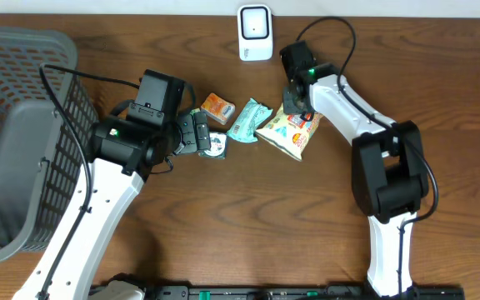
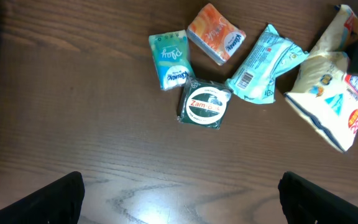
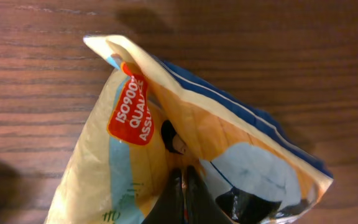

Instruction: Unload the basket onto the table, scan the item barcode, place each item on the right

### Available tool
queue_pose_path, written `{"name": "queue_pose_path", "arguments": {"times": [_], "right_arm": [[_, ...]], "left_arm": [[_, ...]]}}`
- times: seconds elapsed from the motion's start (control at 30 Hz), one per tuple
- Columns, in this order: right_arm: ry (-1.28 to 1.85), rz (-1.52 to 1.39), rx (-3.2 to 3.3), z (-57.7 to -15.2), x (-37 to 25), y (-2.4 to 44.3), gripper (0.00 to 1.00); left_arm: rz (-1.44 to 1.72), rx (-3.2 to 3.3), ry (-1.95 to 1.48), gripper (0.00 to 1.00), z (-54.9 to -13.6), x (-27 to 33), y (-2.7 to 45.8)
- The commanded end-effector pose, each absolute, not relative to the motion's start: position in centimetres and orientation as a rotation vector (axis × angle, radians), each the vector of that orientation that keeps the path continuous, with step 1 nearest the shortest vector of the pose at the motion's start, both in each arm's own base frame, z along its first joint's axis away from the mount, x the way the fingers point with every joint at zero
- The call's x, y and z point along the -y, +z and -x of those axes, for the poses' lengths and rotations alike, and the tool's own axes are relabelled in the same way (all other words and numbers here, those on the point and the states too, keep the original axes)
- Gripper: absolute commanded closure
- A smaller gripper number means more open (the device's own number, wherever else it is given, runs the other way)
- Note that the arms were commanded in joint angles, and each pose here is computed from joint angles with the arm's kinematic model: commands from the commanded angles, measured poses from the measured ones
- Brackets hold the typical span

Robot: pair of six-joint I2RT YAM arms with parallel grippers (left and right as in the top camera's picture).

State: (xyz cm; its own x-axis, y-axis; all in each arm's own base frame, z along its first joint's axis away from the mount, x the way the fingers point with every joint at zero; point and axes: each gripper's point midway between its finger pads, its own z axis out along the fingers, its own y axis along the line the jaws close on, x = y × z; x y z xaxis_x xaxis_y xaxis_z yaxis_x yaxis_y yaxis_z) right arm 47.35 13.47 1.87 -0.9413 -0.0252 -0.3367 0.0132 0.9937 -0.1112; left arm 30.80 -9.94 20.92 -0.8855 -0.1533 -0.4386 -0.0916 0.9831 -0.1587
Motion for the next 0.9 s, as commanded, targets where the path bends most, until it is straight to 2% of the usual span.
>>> {"name": "queue_pose_path", "arguments": {"times": [0.0, 0.13, 0.23, 0.37, 0.47, 0.67, 0.77, 0.87], "right_arm": [[-0.208, 0.040, -2.889, -45.7, -12.3, -0.4, 0.99], [-0.193, 0.019, -2.863, -46.0, -11.8, 3.1, 0.99], [-0.138, 0.015, -2.822, -45.9, -12.2, 7.6, 0.99], [0.052, 0.047, -2.792, -43.9, -14.0, 14.0, 0.94], [0.133, 0.084, -2.789, -42.1, -15.2, 16.3, 0.94], [0.200, 0.195, -2.847, -39.5, -18.4, 15.4, 0.93], [0.171, 0.248, -2.885, -38.7, -19.6, 12.6, 0.92], [-0.010, 0.133, -2.912, -38.4, -18.3, 9.0, 0.90]], "left_arm": [[0.172, -2.644, -0.175, 0.02, -31.0, 9.8, 21.6], [0.171, -2.644, -0.175, 0.02, -31.0, 9.8, 21.6], [0.171, -2.644, -0.175, 0.02, -31.0, 9.8, 21.6], [0.171, -2.644, -0.175, 0.02, -31.0, 9.8, 21.6], [0.171, -2.644, -0.175, 0.02, -31.0, 9.8, 21.6], [0.171, -2.644, -0.175, 0.02, -31.0, 9.8, 21.6], [0.171, -2.644, -0.175, 0.02, -31.0, 9.8, 21.6], [0.171, -2.644, -0.175, 0.02, -31.0, 9.8, 21.6]]}}
